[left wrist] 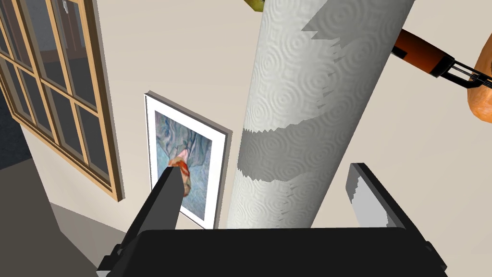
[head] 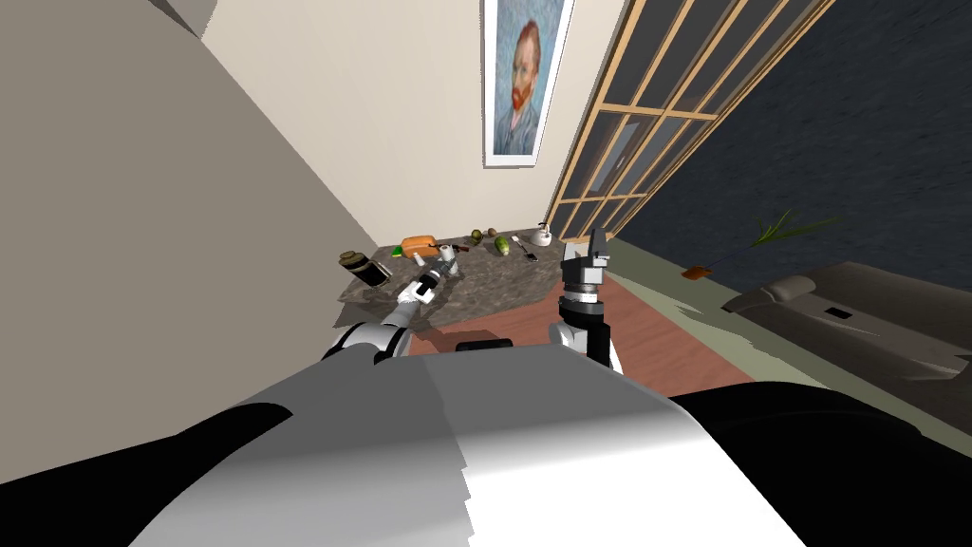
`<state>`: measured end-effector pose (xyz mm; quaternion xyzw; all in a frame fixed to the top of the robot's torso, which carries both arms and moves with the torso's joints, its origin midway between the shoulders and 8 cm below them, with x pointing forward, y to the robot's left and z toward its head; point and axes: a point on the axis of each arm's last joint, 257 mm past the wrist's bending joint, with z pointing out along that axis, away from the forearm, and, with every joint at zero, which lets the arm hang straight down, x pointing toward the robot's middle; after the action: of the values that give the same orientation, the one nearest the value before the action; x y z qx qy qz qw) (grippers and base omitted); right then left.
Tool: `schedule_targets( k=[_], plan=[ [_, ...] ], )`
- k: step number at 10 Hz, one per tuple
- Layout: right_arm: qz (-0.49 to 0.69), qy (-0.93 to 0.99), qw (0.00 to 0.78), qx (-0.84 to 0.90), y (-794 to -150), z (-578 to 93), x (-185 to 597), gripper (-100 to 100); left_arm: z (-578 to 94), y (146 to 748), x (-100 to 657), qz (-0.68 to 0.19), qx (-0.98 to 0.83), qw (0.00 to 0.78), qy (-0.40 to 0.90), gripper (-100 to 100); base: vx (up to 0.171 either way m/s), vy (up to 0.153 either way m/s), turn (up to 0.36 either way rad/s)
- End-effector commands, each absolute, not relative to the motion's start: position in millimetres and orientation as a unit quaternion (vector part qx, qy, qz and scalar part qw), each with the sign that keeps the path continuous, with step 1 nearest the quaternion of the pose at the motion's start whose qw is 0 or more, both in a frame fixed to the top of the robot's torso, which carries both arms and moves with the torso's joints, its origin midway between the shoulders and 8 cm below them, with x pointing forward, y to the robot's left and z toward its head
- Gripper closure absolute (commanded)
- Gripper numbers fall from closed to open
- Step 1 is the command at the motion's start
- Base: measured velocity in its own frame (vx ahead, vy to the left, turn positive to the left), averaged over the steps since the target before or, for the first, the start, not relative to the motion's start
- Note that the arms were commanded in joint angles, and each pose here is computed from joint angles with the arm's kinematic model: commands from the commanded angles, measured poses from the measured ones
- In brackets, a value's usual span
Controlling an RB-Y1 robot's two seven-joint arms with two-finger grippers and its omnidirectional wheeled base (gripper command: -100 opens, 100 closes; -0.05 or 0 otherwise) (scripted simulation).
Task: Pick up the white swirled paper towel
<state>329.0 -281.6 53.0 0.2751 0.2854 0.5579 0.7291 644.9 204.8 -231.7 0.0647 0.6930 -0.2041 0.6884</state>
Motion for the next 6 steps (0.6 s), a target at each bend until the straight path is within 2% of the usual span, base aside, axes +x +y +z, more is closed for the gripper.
schedule_targets(
  k=[1,2,6],
  plan=[
    [0.558,0.285,0.729,0.275,-281.6,53.0,329.0,0,-231.7,204.8,644.9,-0.204,0.065,0.688,0.693,-100,0.000,0.000,0.000],
    [0.558,0.285,0.729,0.275,-281.6,53.0,329.0,0,-232.6,205.2,645.0,-0.204,0.064,0.688,0.694,100,0.000,0.002,0.012],
    [0.558,0.285,0.729,0.275,-281.6,53.0,329.0,0,-232.1,205.4,645.1,-0.203,0.065,0.688,0.693,100,0.000,0.000,0.000]
  ],
)
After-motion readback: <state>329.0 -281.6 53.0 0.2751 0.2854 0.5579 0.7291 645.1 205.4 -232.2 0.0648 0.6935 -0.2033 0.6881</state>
